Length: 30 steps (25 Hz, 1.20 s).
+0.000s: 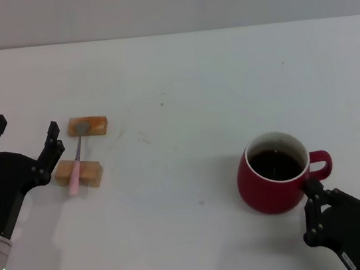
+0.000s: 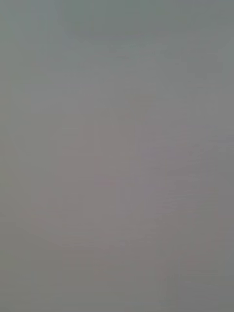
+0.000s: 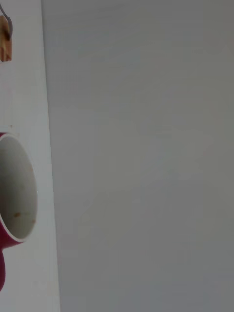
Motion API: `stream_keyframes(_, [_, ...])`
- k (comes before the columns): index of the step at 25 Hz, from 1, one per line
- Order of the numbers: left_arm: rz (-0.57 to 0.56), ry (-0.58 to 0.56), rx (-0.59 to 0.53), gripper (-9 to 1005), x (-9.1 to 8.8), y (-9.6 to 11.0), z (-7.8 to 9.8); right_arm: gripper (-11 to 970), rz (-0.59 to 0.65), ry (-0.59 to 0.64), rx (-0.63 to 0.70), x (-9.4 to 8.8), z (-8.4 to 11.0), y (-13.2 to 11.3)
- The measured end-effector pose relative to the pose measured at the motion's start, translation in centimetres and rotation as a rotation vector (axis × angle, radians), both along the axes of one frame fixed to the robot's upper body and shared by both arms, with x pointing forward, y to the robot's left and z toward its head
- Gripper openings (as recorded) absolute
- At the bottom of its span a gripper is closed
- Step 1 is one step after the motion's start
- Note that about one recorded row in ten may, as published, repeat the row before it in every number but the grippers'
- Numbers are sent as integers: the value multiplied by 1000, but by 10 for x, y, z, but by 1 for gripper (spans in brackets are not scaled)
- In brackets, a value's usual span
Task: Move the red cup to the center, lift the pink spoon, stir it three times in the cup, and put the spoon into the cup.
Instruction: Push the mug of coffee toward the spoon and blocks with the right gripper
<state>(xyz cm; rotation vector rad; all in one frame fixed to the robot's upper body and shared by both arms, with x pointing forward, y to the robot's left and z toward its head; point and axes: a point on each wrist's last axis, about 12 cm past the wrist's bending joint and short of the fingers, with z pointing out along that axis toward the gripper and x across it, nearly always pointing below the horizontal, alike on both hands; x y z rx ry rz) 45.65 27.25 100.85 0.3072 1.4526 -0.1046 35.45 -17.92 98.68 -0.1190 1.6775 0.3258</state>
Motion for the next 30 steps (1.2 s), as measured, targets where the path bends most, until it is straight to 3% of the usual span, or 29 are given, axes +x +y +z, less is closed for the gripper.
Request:
stream_keyframes(20, [8, 3, 0, 861, -4, 3, -1, -1, 17, 11, -42, 24, -3, -3])
stream_keyframes(30, [7, 4, -1, 861, -5, 2, -1, 0, -25, 14, -28, 11, -4, -7])
